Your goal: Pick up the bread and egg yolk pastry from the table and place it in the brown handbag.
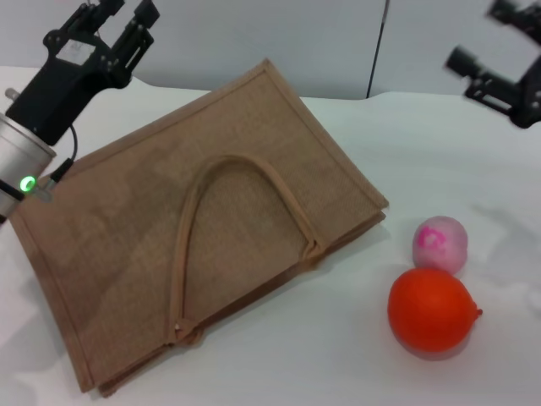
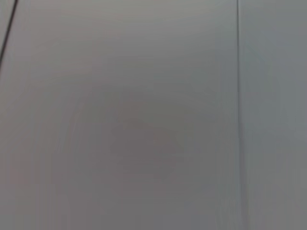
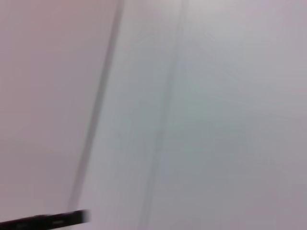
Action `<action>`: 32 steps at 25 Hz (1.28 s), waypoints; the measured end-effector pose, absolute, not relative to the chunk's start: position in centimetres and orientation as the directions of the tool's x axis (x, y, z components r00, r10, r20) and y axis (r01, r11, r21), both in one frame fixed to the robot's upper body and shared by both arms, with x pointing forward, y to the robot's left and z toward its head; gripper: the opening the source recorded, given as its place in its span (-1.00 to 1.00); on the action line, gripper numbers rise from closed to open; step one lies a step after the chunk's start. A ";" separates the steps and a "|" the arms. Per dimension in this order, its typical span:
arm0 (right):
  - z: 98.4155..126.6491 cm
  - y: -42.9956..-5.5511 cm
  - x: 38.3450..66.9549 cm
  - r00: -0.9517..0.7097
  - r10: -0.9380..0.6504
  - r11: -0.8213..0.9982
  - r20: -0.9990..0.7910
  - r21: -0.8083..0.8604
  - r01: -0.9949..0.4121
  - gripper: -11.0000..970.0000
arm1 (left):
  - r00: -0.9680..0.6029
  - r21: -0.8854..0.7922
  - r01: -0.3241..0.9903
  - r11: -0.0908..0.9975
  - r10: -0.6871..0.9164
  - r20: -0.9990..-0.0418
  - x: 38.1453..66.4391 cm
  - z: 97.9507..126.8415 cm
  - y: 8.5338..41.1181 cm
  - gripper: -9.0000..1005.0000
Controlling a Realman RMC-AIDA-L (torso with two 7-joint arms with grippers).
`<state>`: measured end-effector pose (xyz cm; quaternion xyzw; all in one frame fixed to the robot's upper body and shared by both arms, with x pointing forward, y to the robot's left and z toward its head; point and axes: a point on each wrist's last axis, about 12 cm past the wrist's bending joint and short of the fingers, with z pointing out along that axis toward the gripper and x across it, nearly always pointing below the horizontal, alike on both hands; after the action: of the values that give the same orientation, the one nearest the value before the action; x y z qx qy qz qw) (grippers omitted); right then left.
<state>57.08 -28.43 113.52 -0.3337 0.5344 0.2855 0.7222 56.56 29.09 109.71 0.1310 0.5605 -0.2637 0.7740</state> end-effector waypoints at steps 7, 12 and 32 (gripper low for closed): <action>110.0 -30.3 55.9 0.401 -0.014 0.863 -0.916 -0.214 -0.458 0.79 | 0.309 -0.084 0.334 0.939 -0.193 -0.931 56.1 108.0 28.1 0.29; 108.4 -32.1 55.4 0.363 -0.019 0.965 -0.932 -0.112 -0.237 0.79 | 0.289 -0.182 0.213 0.960 -0.240 -0.927 56.1 107.2 28.2 0.32; 106.5 -33.4 55.4 0.243 0.027 0.996 -0.970 0.006 -0.087 0.79 | 0.277 -0.198 0.201 0.959 -0.250 -0.928 55.9 106.9 28.3 0.29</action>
<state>55.40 -33.37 106.47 -0.0245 0.6142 0.0359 0.7879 55.90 28.31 106.94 -0.0206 0.5846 -0.1412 0.7987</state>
